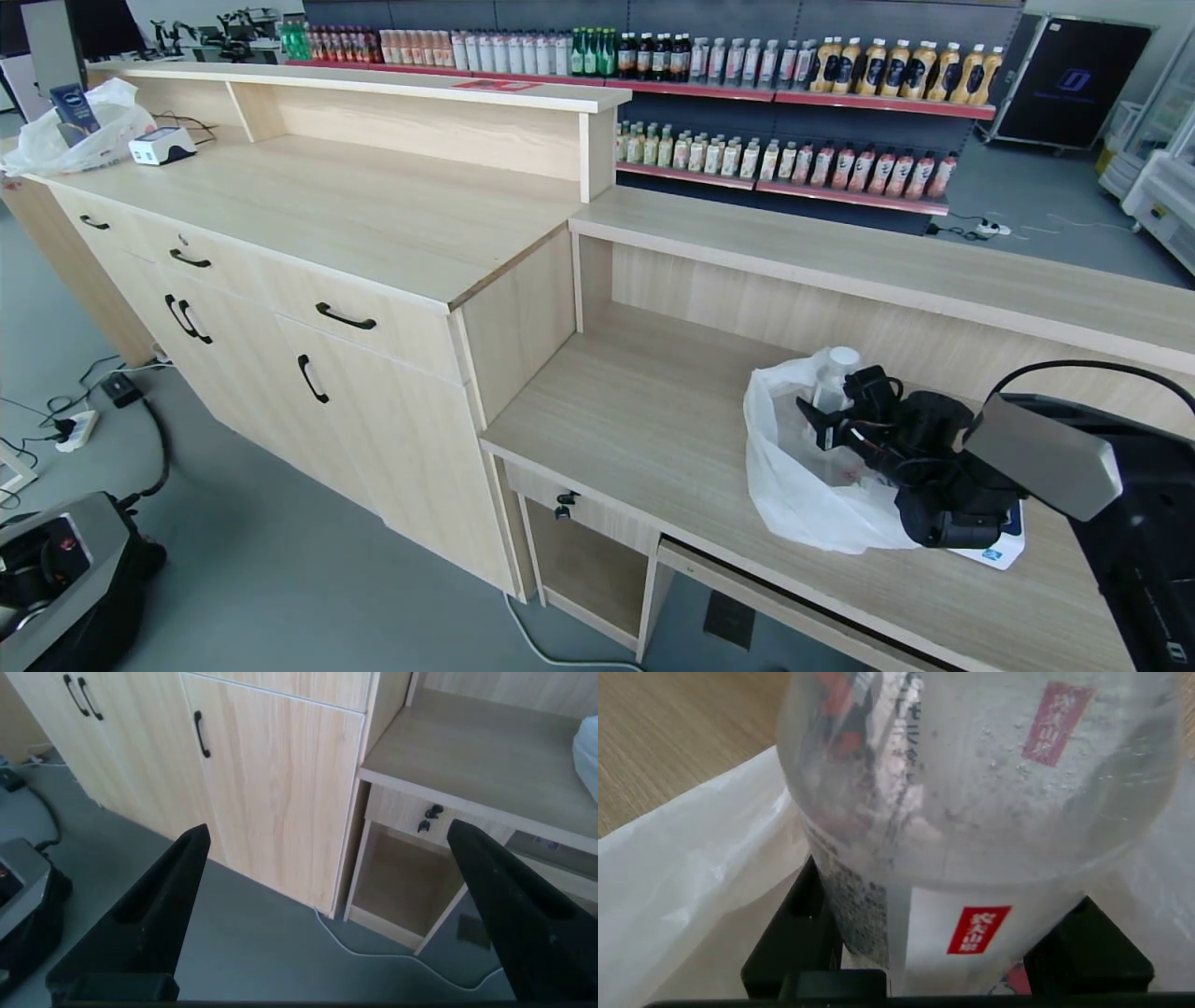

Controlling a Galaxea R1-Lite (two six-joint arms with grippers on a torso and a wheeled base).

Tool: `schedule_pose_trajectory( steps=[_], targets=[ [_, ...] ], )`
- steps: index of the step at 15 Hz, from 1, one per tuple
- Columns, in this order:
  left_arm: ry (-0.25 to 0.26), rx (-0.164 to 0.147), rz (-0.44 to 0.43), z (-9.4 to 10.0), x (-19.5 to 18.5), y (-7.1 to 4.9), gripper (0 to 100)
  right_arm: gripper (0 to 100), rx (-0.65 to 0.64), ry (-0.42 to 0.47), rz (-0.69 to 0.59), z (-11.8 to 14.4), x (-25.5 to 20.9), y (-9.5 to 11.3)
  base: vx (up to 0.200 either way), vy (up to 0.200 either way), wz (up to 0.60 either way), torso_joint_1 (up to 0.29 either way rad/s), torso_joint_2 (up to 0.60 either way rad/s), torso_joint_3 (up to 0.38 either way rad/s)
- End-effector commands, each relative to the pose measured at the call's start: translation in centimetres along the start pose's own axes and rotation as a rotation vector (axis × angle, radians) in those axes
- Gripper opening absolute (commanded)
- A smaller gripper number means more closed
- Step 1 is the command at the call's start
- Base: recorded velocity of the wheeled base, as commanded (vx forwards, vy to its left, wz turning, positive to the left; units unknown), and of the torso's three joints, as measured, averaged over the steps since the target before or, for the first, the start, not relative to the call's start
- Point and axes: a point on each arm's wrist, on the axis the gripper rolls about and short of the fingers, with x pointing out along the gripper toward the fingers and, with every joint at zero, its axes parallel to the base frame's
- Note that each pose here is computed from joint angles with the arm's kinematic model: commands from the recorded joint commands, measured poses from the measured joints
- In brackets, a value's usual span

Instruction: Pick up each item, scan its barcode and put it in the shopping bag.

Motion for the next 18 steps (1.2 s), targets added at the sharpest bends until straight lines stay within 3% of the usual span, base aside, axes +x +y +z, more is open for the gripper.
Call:
schedule_pose_trajectory(
  steps=[1, 5, 9, 11, 12, 15, 18],
  targets=[
    [-0.001, 0.001, 0.0, 0.0, 0.0, 0.0, 100, 100, 0.002, 0.009, -0.004, -0.3, -0.2, -0.3, 0.0, 0.0, 0.0, 0.0, 0.0, 0.0],
    [-0.001, 0.001, 0.0, 0.0, 0.0, 0.0, 100, 100, 0.002, 0.01, -0.01, -0.2, -0.3, -0.6, 0.0, 0.0, 0.0, 0.0, 0.0, 0.0],
    [0.001, -0.001, 0.0, 0.0, 0.0, 0.0, 100, 100, -0.007, -0.022, -0.007, 2.1, -0.3, -1.0, 0.0, 0.0, 0.0, 0.0, 0.0, 0.0],
    [-0.001, -0.001, 0.0, 0.0, 0.0, 0.0, 100, 100, -0.021, -0.058, -0.006, 5.0, -0.7, -1.2, 0.0, 0.0, 0.0, 0.0, 0.0, 0.0],
    [0.001, -0.001, 0.0, 0.0, 0.0, 0.0, 100, 100, -0.029, -0.089, -0.003, 8.3, -1.5, -1.2, 0.0, 0.0, 0.0, 0.0, 0.0, 0.0],
    [0.001, 0.001, 0.0, 0.0, 0.0, 0.0, 100, 100, -0.025, -0.076, -0.002, 14.6, -5.8, -1.4, 0.0, 0.0, 0.0, 0.0, 0.0, 0.0],
    [0.001, 0.001, 0.0, 0.0, 0.0, 0.0, 100, 100, -0.022, -0.039, -0.017, 17.7, -13.2, -0.5, 0.0, 0.0, 0.0, 0.0, 0.0, 0.0]
  ],
)
